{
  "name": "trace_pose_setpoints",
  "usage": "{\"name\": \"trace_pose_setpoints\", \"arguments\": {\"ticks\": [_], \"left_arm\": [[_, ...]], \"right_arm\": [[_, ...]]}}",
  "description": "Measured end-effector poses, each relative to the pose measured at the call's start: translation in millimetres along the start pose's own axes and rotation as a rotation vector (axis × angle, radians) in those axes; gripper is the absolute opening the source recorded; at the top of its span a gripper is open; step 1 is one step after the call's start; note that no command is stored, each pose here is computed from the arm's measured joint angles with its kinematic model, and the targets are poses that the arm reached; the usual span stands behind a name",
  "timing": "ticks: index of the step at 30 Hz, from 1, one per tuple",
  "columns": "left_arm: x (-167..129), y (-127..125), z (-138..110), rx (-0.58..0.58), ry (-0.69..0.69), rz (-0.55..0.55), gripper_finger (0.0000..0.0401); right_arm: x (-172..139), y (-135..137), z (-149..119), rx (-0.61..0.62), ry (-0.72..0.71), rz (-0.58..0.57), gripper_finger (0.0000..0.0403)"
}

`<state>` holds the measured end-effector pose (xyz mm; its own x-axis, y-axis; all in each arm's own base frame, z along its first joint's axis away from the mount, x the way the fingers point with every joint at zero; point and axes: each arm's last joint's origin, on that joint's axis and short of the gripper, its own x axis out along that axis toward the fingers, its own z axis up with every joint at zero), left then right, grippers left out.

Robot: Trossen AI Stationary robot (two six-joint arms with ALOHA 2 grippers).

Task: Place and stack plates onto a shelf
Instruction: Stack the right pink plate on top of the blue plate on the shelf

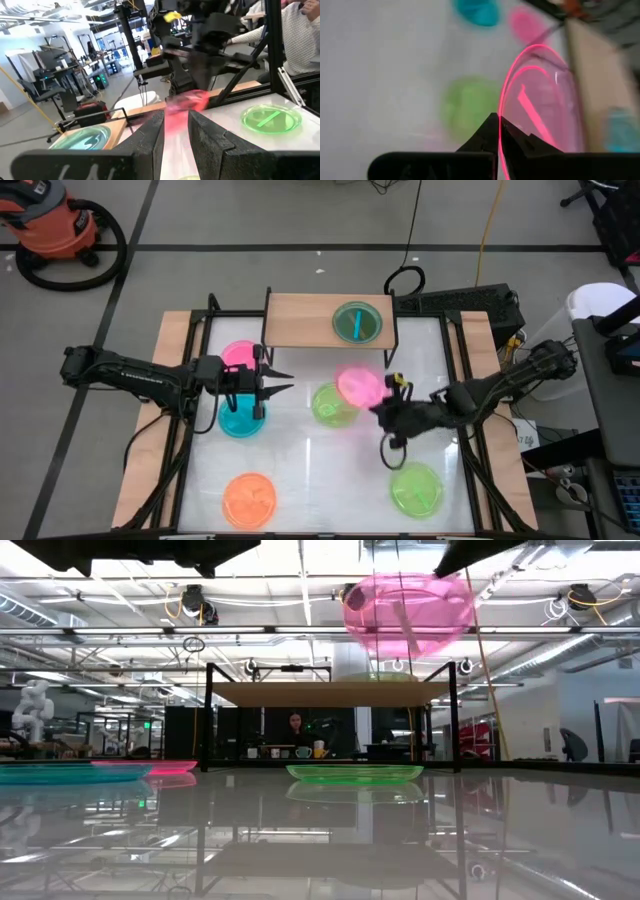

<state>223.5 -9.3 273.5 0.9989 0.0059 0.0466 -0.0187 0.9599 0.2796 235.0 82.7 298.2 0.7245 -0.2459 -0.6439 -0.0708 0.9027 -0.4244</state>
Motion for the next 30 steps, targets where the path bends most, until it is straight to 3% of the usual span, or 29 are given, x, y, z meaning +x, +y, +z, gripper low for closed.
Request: {"name": "trace_pose_setpoints", "arguments": {"ticks": [4, 9, 16, 23, 30], "left_arm": [[0.0, 0.3, 0.0, 0.034, 0.000, 0.002, 0.0092], [0.0, 0.1, 1.1, 0.098, -0.011, -0.003, 0.0093], [0.0, 1.3, 1.8, 0.101, -0.018, 0.010, 0.0093], [0.0, 1.3, 1.8, 0.101, -0.018, 0.010, 0.0093], [0.0, 1.3, 1.7, 0.096, -0.017, 0.009, 0.0093]], "right_arm": [[11.5, -27.8, 0.9, -0.005, 0.016, -0.118, 0.0000], [25.0, -61.0, -1.4, 0.012, 0.013, -0.149, 0.0000], [38.2, -116.1, -14.4, 0.047, 0.039, -0.288, 0.0000], [56.0, -150.3, -30.4, 0.132, 0.011, -0.222, 0.0000], [84.8, -152.6, -47.3, 0.152, 0.060, -0.185, 0.0000]]}}
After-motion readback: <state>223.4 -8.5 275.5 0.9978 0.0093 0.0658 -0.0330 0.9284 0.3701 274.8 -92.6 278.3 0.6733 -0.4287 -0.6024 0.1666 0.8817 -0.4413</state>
